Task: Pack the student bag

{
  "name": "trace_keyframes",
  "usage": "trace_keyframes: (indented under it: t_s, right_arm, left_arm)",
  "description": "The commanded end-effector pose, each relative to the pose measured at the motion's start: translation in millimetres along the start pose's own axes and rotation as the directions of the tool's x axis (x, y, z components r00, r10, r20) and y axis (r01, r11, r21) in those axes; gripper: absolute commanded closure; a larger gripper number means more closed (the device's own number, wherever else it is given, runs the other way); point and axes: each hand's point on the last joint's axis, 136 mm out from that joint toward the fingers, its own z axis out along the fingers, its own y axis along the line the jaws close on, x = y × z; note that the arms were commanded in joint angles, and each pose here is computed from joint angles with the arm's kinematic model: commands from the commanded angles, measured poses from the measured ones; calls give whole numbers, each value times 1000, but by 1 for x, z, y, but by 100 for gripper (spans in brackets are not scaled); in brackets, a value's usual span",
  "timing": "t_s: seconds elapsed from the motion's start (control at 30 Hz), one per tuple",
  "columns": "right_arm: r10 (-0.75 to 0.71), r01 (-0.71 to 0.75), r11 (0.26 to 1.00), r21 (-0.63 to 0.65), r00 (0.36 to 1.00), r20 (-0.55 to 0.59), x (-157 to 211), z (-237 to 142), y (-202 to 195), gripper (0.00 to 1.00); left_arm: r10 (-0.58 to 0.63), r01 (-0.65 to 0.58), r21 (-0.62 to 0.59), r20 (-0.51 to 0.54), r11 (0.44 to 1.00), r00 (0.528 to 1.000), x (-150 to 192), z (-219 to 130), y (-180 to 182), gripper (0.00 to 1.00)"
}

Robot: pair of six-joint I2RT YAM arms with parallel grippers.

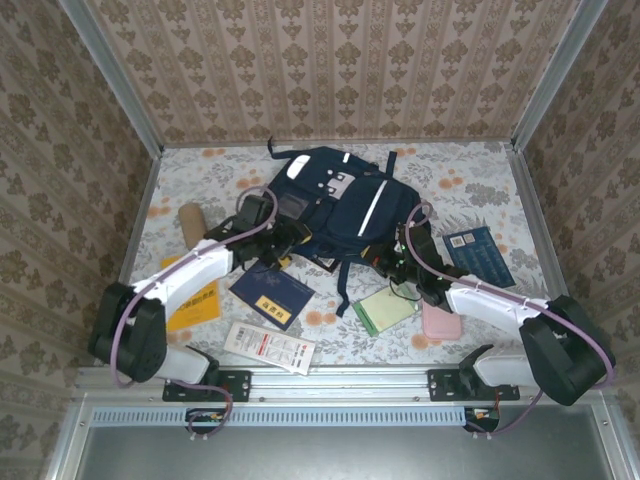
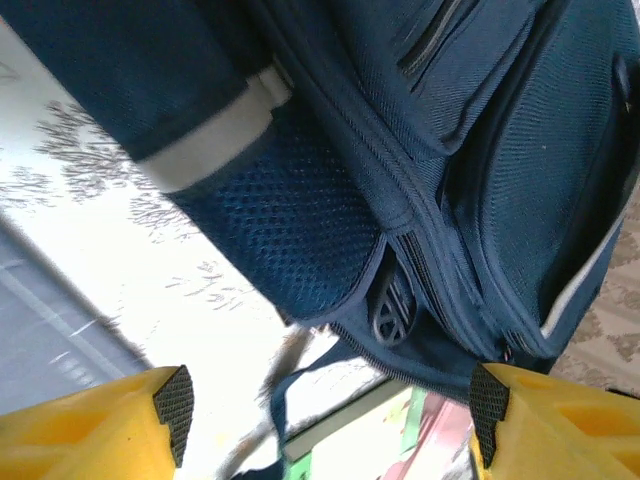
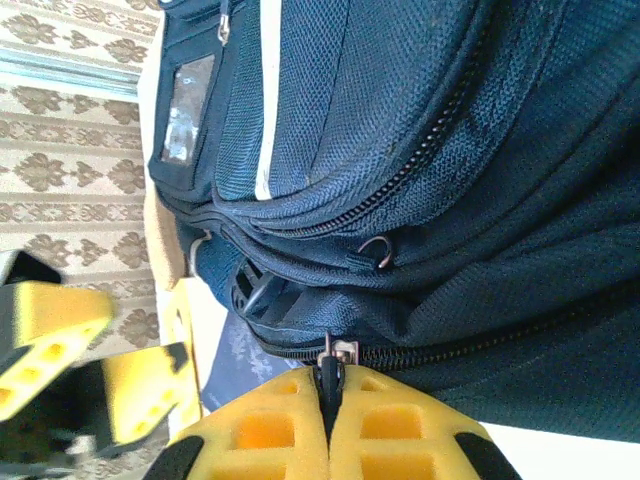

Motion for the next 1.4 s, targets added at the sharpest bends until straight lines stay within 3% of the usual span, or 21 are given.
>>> trace_keyframes:
  t_s: [0.0, 0.27, 0.37, 0.53, 0.6, 0.87, 1.37]
  right_arm:
    - [88, -85, 993, -84, 996, 27, -3, 2, 16, 100]
    - [226, -225, 973, -59, 974, 8, 11, 2, -10, 100]
    - [260, -260, 965, -36, 966, -4, 18, 3, -20, 100]
    - [366, -366, 930, 4, 930, 0, 23, 2, -36, 100]
    - [417, -417, 908, 40, 909, 6, 26, 1, -44, 100]
    - [551, -553, 832, 47, 833, 48, 20, -13, -62, 100]
    - [517, -565, 823, 67, 791, 327, -38, -85, -114, 100]
  left_arm:
    - [-79, 79, 126, -4, 989, 997, 2, 28, -37, 27]
    - [-109, 107, 58, 29, 993, 994, 14, 67, -20, 39]
    - [-115, 113, 39, 60, 993, 992, 9, 75, -11, 54]
    - [-86, 88, -8, 123, 996, 989, -2, 82, -2, 92]
    - [-72, 79, -39, 143, 996, 987, -5, 81, 5, 100]
    - [-84, 105, -96, 206, 990, 975, -19, 71, 35, 100]
    - [-104, 124, -65, 257, 990, 961, -42, 44, 40, 100]
